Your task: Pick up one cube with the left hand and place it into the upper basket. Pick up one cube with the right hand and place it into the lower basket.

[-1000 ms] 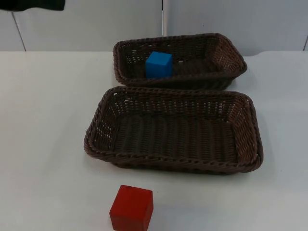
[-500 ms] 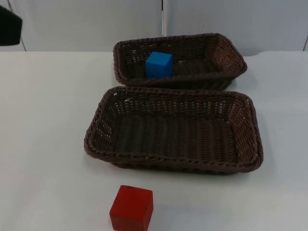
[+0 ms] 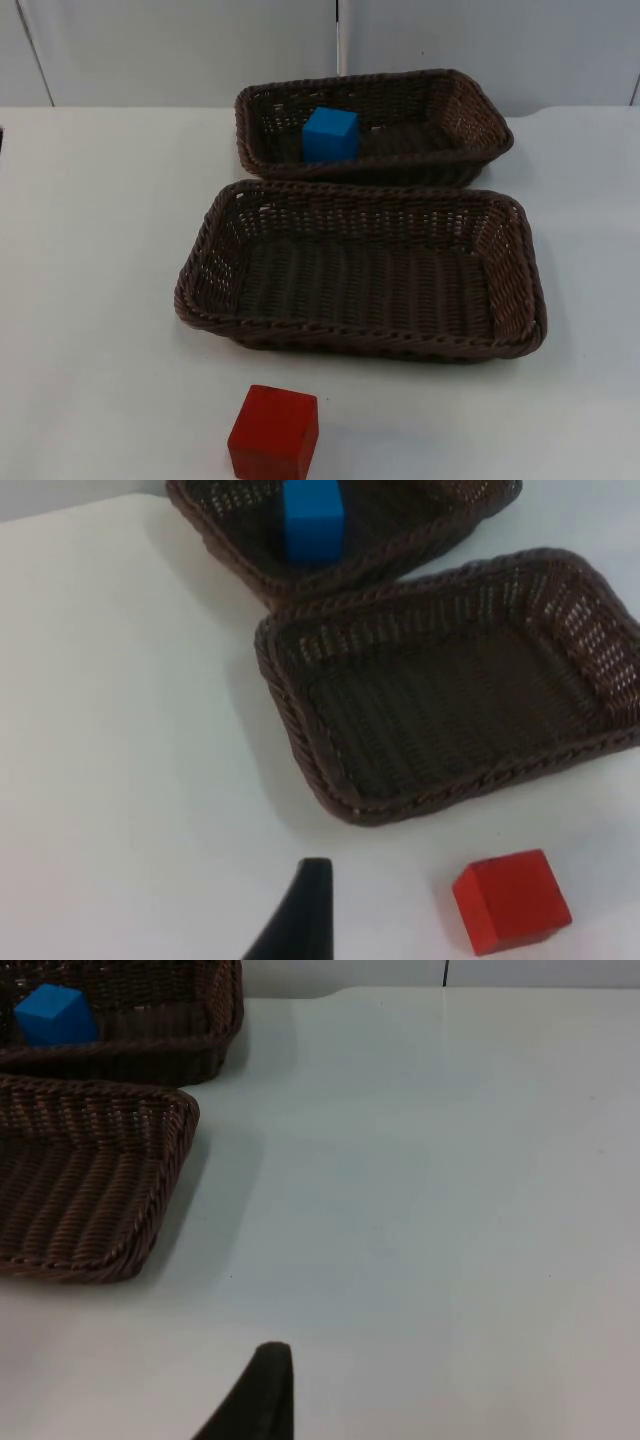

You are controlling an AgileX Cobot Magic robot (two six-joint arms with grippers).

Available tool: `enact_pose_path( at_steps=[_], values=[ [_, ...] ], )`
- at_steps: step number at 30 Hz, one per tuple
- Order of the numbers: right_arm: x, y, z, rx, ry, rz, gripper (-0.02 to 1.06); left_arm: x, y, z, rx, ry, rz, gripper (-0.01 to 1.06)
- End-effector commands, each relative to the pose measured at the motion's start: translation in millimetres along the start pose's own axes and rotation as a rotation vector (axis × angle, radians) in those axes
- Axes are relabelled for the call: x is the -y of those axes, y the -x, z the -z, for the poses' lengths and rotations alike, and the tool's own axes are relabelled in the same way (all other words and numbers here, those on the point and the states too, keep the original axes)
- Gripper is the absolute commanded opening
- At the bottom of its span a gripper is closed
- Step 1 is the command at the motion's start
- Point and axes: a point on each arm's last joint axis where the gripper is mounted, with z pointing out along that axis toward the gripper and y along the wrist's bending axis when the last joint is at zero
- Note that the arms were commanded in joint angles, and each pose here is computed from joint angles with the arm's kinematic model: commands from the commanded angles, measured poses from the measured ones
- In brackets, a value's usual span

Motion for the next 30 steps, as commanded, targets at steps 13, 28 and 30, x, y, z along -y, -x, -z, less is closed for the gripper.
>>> enact_pose_path(
  at_steps=[13,28,30],
  values=[
    [0.1,-1.1,-1.0,0.004,-0.006,-0.001,1.05,2.6,-14.6,8.1,0.052,-0.016,0.018,0.88],
    [0.1,-0.5,-0.6,0.008,-0.006,0.007,1.05,2.6,-14.6,8.1,0.052,-0.015,0.006,0.88],
    [0.1,-0.5,-0.6,0.008,-0.006,0.007,1.05,2.6,-14.8,8.1,0.050,-0.016,0.006,0.88]
  ],
)
